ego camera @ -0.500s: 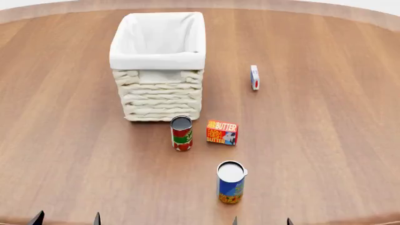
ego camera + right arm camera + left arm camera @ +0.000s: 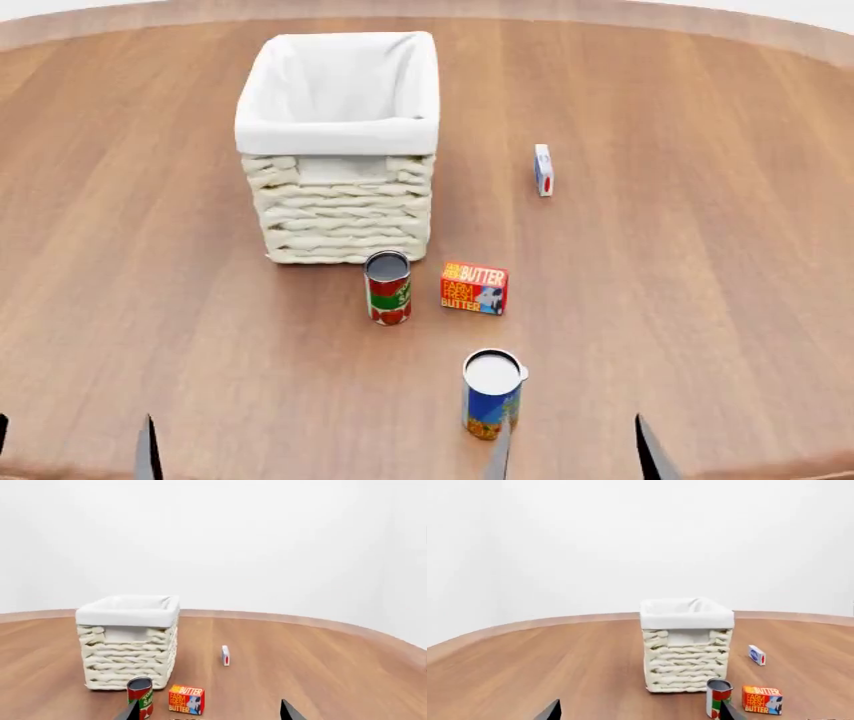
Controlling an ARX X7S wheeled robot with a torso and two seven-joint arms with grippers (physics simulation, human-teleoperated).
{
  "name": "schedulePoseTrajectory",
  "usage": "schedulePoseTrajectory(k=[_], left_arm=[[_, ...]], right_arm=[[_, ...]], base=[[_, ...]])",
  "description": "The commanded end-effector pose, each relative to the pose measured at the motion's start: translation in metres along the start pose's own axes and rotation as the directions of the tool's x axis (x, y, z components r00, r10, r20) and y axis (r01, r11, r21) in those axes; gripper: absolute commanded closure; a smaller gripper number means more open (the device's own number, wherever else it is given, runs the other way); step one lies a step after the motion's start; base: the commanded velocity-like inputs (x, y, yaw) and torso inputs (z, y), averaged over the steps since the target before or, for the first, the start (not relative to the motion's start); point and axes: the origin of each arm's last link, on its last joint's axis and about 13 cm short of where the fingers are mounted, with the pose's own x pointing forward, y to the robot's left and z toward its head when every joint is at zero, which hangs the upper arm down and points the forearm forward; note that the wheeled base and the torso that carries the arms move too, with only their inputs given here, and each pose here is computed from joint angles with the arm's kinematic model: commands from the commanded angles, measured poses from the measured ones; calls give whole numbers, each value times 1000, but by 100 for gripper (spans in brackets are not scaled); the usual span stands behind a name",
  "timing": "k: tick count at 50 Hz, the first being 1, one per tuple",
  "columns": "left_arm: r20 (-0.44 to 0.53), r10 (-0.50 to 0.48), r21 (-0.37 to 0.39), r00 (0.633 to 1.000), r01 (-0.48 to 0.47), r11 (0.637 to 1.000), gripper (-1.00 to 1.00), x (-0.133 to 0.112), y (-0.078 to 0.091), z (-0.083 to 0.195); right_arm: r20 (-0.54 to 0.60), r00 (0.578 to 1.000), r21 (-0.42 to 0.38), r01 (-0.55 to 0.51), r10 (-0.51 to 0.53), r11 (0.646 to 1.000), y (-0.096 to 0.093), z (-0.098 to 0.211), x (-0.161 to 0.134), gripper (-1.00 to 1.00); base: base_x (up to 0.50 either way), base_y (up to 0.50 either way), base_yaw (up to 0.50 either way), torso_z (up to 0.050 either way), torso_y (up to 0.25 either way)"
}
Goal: Pick up the alphabet soup and put it in the basket.
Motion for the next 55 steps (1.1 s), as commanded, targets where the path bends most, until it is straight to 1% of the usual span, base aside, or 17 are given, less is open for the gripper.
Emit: schedulePoseTrajectory(k=[1, 3, 6, 8, 9, 12, 14, 24, 55], left_arm=[[134, -3, 8, 991, 2, 1000, -100, -26, 1, 49], [147, -8, 11, 989, 7, 1000, -100, -28, 1, 53], [152, -9, 10, 988, 7, 1000, -100, -28, 1, 53], [145, -11, 13, 989, 9, 1000, -100, -26, 1, 50], [138, -10, 13, 990, 8, 1000, -100, -25, 1, 48], [135, -13, 16, 991, 11, 1000, -100, -25, 0, 48], [138, -20, 38, 990, 15, 999, -100, -26, -1, 48], [125, -12, 34, 992, 8, 999, -100, -23, 0, 45], [126, -10, 32, 992, 6, 999, -100, -24, 0, 46]], right_arm=[[106, 994, -6, -23, 23, 1000, 4, 39, -16, -100], [116, 993, -15, -20, 22, 1000, 4, 43, -17, -100], [121, 992, -8, -30, 31, 1000, 5, 45, -18, -100], [131, 990, 28, -58, 54, 998, 5, 45, -18, -100], [133, 989, 33, -68, 63, 997, 5, 45, -18, -100], [127, 990, 23, -72, 69, 997, 6, 44, -19, -100], [125, 990, 29, -71, 67, 997, 6, 44, -18, -100], [114, 991, 24, -67, 64, 997, 6, 43, -16, -100], [100, 993, 36, -65, 61, 997, 5, 41, -15, -100]], base=[[0, 0, 0, 0, 0], [0, 0, 0, 0, 0], [0, 0, 0, 0, 0], [72, 0, 0, 0, 0], [320, 0, 0, 0, 0], [500, 0, 0, 0, 0], [500, 0, 0, 0, 0], [500, 0, 0, 0, 0], [500, 0, 0, 0, 0]])
